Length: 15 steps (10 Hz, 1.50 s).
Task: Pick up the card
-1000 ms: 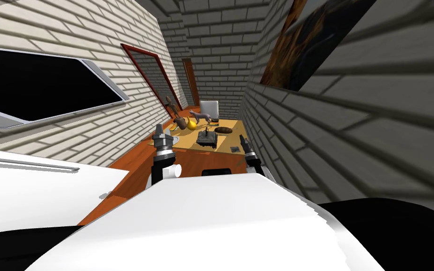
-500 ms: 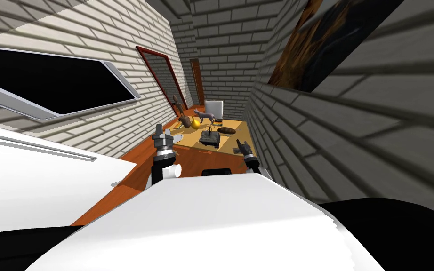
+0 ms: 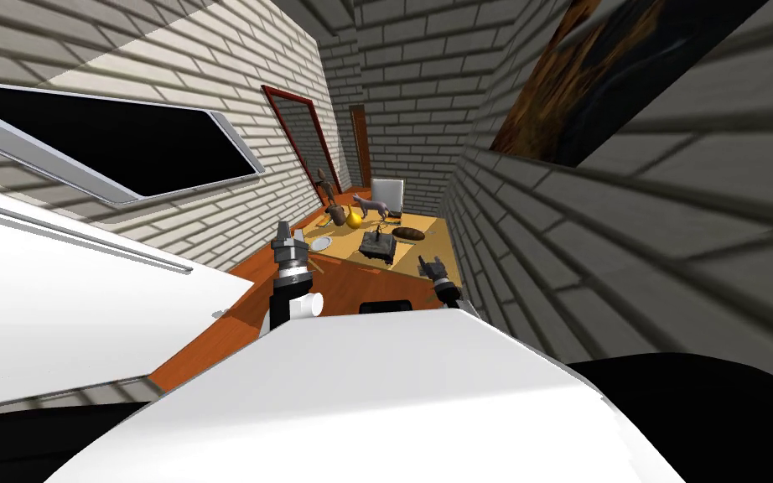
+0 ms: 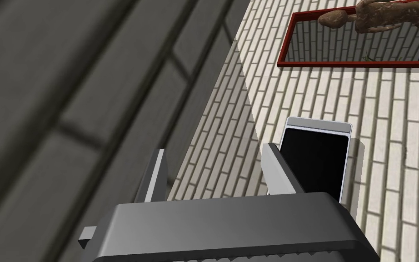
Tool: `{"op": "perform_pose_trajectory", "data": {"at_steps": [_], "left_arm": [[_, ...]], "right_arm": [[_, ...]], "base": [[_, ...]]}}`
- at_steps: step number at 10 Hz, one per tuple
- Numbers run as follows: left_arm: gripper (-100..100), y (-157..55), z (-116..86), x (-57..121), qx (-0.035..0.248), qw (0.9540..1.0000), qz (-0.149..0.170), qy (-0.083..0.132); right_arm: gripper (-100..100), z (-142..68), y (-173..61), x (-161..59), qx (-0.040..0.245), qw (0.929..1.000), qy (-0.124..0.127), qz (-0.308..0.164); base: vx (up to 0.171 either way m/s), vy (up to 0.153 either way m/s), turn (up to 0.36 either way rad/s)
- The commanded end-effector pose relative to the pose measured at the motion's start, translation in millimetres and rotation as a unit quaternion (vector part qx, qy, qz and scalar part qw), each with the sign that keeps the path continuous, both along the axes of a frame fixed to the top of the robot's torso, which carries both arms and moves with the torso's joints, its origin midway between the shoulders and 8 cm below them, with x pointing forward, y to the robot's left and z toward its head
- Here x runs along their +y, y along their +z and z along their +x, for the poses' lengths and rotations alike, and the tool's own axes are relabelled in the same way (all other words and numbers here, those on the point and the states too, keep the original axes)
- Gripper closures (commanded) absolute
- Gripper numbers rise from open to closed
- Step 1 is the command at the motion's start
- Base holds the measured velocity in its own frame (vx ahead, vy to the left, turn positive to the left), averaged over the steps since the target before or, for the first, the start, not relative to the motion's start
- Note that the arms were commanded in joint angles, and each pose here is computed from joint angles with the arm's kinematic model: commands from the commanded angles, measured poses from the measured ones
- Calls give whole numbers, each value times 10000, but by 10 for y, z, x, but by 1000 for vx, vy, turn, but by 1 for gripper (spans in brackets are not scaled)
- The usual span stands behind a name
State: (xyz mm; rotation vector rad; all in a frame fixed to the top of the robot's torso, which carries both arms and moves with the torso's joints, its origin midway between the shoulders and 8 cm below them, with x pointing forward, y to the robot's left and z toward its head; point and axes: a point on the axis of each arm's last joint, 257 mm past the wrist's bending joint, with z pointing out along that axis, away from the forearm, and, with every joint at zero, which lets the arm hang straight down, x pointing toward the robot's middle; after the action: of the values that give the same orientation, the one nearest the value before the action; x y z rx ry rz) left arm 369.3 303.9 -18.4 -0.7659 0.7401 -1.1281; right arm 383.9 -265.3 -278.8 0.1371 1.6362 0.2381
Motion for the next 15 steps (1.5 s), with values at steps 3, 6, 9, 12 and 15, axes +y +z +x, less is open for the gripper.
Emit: {"op": "perform_pose_trajectory", "data": {"at_steps": [3, 6, 9, 12, 15], "left_arm": [[0, 0, 0, 0, 0, 10000, 0, 0], [0, 0, 0, 0, 1, 10000, 0, 1], [0, 0, 0, 1, 1, 10000, 0, 1], [0, 0, 0, 1, 1, 10000, 0, 1], [0, -1, 0, 1, 1, 10000, 0, 1]], "right_arm": [[-100, -89, -454, -74, 496, 9933, 78, -1045], [-100, -194, -809, -151, 882, 9776, 202, -1898], [-100, -324, -1148, -250, 1258, 9546, 360, -2677], [-100, -471, -1459, -364, 1600, 9237, 556, -3436], [-100, -627, -1731, -488, 1900, 8884, 769, -4107]], "base": [[-2, -13, 154], [-3, -13, 146], [-2, -13, 136], [-4, -13, 154], [-3, -11, 127]]}}
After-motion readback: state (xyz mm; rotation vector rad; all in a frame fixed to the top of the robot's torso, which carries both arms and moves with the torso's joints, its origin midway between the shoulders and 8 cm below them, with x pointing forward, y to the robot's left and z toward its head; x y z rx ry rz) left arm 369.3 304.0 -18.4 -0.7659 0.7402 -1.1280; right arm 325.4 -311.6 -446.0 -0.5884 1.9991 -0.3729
